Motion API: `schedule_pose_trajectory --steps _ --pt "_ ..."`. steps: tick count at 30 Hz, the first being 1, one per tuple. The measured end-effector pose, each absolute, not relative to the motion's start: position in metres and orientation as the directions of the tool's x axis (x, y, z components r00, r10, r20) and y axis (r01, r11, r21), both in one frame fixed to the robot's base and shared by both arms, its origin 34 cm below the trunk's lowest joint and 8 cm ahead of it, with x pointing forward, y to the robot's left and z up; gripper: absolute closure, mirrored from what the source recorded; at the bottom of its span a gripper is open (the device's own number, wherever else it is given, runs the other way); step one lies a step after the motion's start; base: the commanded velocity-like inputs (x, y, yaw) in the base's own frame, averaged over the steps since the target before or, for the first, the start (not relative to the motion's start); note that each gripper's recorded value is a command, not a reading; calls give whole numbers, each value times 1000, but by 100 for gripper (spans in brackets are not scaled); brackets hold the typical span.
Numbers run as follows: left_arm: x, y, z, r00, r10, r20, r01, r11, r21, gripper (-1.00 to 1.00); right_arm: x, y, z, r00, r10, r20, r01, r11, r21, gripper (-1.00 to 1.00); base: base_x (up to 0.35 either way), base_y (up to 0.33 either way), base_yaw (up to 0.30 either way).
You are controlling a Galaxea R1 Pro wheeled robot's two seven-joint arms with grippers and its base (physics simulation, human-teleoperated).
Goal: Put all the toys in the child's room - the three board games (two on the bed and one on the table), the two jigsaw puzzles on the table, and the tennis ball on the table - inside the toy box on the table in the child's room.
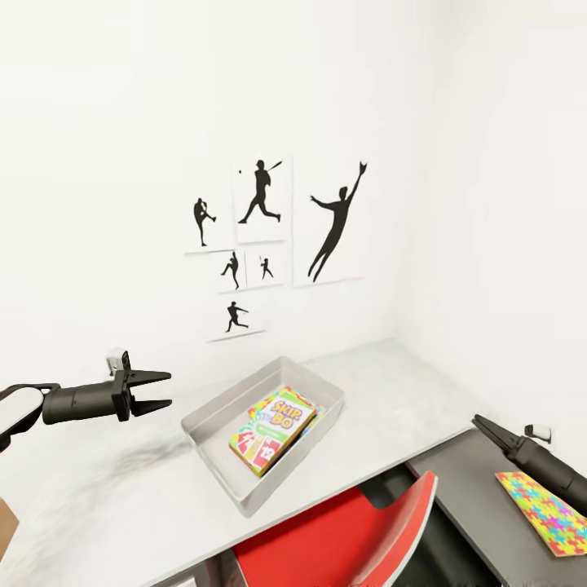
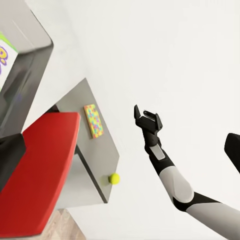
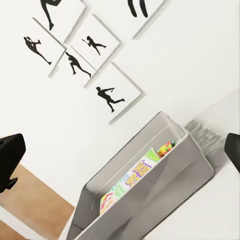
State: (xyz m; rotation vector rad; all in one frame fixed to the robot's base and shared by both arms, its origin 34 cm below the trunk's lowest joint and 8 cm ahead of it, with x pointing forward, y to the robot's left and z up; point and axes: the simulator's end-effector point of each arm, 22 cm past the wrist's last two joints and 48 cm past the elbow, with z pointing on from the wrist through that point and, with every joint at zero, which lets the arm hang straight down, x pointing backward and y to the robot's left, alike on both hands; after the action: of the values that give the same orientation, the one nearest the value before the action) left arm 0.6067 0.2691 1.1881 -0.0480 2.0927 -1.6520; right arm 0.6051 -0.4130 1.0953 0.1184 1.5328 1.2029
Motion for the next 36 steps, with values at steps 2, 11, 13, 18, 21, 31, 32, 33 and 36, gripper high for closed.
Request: schedule_pose_trajectory --steps 2,11,13,18,21,31,32,33,36 --pt "606 269 1189 -888 -310 -340 259 274 -926 -100 605 -413 1096 -365 637 -678 -508 474 719 -100 -93 0 -205" --pt "604 269 1195 -884 -310 -350 269 275 -923 -100 604 -415 1105 -345 648 -679 -522 469 713 -100 -51 0 -205" --pt "604 269 1196 -883 -310 -351 271 274 -923 -100 604 -416 1109 -335 654 -678 -527 466 711 -100 -5 0 -205" --pt "603 269 1199 -881 -311 -357 277 274 -921 -100 603 -416 1113 -327 659 -678 -534 464 707 -100 -2 0 -205" --pt "602 269 1201 -880 -311 -360 280 275 -920 -100 603 -416 1115 -324 659 -679 -537 463 705 -100 0 0 -205" --pt "599 269 1207 -875 -310 -371 291 275 -916 -100 601 -416 1121 -315 660 -682 -545 462 700 -100 0 0 -205" --pt "599 269 1207 -875 -310 -372 292 275 -916 -100 601 -416 1121 -315 660 -682 -545 462 699 -100 0 0 -205" --pt "599 269 1208 -874 -310 -373 293 274 -916 -100 601 -416 1122 -314 660 -683 -546 462 698 -100 0 0 -205" --pt "598 269 1209 -873 -310 -376 296 274 -915 -100 601 -416 1124 -311 660 -684 -549 462 697 -100 -45 0 -205"
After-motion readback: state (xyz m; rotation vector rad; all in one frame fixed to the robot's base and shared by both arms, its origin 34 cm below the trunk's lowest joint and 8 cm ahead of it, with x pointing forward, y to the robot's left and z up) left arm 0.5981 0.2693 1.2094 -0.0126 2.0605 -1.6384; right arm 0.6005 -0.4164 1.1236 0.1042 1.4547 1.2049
